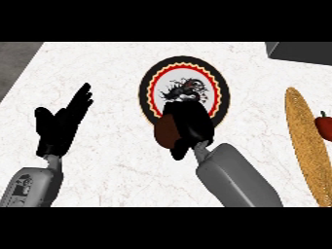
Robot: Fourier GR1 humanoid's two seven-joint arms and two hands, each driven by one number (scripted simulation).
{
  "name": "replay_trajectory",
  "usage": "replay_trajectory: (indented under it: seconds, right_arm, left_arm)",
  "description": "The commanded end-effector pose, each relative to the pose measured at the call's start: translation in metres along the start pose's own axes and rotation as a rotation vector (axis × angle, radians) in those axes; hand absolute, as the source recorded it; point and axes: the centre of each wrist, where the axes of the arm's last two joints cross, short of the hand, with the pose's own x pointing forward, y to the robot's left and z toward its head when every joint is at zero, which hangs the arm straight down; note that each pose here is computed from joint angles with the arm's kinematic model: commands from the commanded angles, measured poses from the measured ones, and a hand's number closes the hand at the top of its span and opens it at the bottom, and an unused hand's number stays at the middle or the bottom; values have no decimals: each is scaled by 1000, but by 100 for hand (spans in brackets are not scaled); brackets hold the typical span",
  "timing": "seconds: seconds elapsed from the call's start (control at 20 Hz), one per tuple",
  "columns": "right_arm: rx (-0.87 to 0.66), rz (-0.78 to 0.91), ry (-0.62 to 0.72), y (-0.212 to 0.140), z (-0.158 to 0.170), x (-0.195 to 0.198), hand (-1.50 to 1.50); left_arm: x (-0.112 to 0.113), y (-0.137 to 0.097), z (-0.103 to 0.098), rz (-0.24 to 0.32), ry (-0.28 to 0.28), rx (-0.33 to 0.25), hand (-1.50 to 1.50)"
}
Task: Pick the cupcake from the placemat and place it in the plate
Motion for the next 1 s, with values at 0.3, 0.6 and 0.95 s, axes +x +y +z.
replay_trajectory:
  seconds: [0.3, 0.6, 0.95]
  right_arm:
    - [-608, 51, 102, -49, -10, 94, 150]
    - [-728, -62, 263, -59, -24, 110, 150]
    - [-736, -135, 365, -46, -34, 97, 150]
  left_arm:
    - [2, 1, -6, -13, 17, -9, 0]
    - [9, 7, -15, -6, -7, 10, 0]
    - [-4, 4, -10, 12, 10, 35, 0]
